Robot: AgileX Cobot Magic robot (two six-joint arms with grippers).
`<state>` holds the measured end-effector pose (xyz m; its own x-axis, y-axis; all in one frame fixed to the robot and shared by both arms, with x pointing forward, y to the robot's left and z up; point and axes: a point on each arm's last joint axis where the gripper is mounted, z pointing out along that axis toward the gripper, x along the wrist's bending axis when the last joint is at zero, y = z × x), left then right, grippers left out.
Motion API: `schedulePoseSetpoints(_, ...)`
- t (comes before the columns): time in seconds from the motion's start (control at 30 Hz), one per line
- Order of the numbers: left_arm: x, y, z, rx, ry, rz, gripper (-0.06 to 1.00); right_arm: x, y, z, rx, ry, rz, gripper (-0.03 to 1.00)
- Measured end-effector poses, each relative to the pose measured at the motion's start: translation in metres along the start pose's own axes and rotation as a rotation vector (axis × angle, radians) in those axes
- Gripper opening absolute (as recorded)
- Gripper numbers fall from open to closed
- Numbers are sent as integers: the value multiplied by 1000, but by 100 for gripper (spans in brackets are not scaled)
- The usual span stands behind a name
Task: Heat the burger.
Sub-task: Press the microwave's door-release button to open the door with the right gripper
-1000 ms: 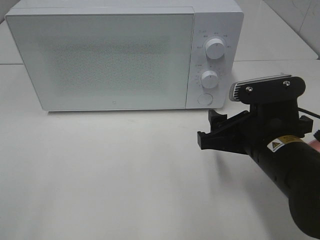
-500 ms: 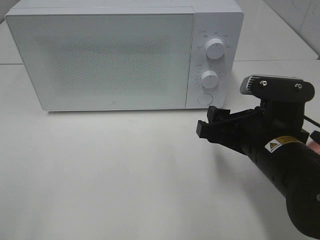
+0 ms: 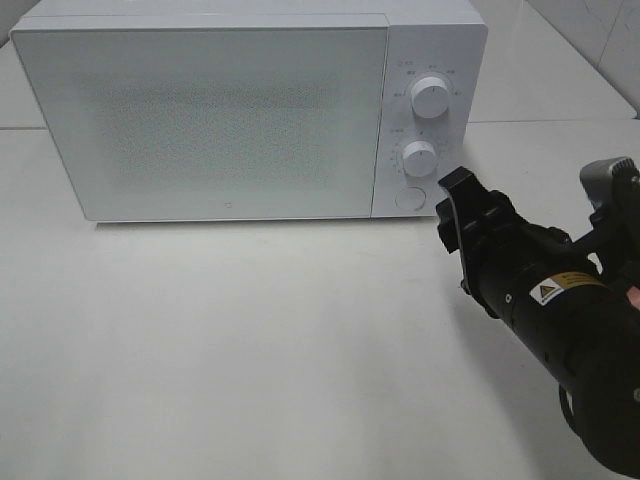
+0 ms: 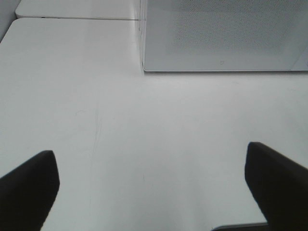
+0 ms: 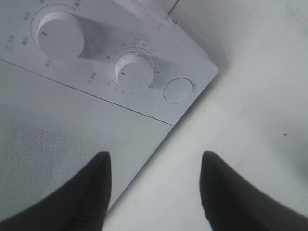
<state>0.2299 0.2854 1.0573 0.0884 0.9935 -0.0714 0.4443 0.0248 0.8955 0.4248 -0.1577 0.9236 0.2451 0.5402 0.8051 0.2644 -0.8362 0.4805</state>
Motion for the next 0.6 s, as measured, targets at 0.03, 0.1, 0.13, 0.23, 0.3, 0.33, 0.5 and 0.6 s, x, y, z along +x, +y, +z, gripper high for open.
schedulePoseSetpoints(0.03,0,0,0,0,0,0,99,0,0,0,0,0,0,54)
schedulePoseSetpoints(0.1,0,0,0,0,0,0,99,0,0,0,0,0,143,44)
schedulePoseSetpoints(0.13,0,0,0,0,0,0,99,0,0,0,0,0,143,44)
schedulePoseSetpoints(0.23,0,0,0,0,0,0,99,0,0,0,0,0,287,30)
schedulePoseSetpoints(0.3,0,0,0,0,0,0,99,0,0,0,1,-2,308,27)
schedulePoseSetpoints(0.33,0,0,0,0,0,0,99,-1,-1,0,6,-7,352,21)
schedulePoseSetpoints(0.5,0,0,0,0,0,0,99,-2,-3,0,23,-28,413,10)
schedulePoseSetpoints(0.6,0,0,0,0,0,0,99,-2,-3,0,23,-29,433,3)
